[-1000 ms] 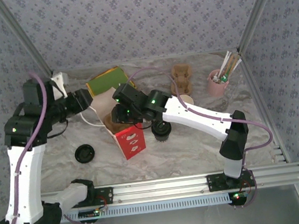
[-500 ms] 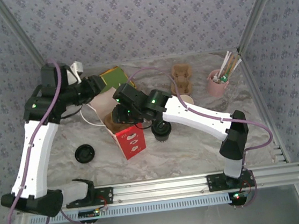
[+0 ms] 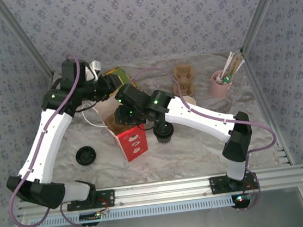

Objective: Pack the takeout coffee

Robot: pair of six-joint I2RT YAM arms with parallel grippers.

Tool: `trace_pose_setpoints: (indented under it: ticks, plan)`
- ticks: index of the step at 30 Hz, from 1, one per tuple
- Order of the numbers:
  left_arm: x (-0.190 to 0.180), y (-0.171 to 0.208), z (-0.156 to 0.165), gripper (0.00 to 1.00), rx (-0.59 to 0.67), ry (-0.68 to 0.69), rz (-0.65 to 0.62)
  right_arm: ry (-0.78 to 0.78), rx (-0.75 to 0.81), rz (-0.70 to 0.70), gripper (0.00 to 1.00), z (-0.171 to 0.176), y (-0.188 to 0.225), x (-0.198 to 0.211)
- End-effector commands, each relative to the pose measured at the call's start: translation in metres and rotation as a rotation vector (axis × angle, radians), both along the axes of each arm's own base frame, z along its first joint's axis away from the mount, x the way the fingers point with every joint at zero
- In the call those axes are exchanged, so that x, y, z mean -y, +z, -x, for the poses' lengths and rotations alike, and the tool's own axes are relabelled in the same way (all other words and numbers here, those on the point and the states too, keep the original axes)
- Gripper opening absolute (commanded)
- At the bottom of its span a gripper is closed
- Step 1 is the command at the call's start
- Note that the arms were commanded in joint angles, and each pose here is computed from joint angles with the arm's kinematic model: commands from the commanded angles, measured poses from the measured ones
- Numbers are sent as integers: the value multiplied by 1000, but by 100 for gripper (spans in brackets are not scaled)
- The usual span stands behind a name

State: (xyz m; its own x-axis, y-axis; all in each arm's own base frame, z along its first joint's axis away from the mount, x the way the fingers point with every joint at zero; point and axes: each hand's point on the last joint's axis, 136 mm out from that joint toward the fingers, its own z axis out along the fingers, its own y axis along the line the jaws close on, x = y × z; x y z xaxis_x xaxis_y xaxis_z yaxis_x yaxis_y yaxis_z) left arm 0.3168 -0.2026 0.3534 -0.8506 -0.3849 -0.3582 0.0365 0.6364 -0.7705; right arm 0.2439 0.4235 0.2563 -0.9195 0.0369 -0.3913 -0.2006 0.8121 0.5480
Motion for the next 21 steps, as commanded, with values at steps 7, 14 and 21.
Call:
trace_pose_setpoints:
  ticks: [7,14,21]
  plan:
    - [0,29,-2,40,88,6,3,4,6,3,39,-2,5,2]
    - [-2,38,3,41,111,5,8,-2,8,7,39,-2,5,4]
    - [8,27,4,33,65,-29,48,-4,8,7,39,-3,5,5]
